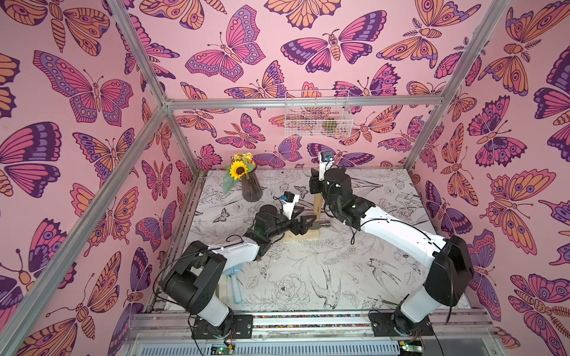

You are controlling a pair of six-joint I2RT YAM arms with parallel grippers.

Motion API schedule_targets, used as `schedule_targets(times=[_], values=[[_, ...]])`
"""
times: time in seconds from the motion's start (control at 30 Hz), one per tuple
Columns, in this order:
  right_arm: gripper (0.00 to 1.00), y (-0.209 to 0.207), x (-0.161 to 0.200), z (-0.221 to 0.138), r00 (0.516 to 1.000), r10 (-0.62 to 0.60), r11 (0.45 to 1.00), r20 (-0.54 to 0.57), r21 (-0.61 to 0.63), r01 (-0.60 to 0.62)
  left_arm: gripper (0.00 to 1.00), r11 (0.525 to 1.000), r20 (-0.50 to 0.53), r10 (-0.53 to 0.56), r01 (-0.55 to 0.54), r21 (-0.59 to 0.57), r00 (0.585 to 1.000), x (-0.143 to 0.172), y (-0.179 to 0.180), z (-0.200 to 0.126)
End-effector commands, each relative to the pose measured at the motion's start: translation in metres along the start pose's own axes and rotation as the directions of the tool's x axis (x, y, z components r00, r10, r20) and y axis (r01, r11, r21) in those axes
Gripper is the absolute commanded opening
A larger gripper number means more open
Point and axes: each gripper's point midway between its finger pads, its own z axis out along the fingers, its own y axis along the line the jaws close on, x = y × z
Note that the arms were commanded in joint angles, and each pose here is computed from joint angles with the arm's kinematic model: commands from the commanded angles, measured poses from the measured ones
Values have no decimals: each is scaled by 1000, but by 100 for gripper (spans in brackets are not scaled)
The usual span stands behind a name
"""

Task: Use a claw hammer to pull out a nail
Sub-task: Adjust the hammer at the mounting plate.

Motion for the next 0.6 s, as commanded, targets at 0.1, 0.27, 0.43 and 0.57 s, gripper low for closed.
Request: schedule_targets(times=[0.1, 0.27, 0.43, 0.57], values=[[0, 11, -37, -12, 984, 156, 982, 87, -123, -144, 80, 995, 44, 79, -82, 64, 996, -9, 8, 32], [0, 13, -35, -12, 986, 153, 981, 72, -135, -142, 69, 993, 70, 77, -83, 84, 995, -9, 15, 48], [0, 11, -32, -9, 990, 128, 985, 52, -120, -121, 35, 993, 102, 80, -89, 82, 992, -7, 19, 50], [0, 5, -26, -5, 995, 96, 992, 34, -83, -93, 21, 993, 118, 76, -86, 81, 990, -5, 23, 51]])
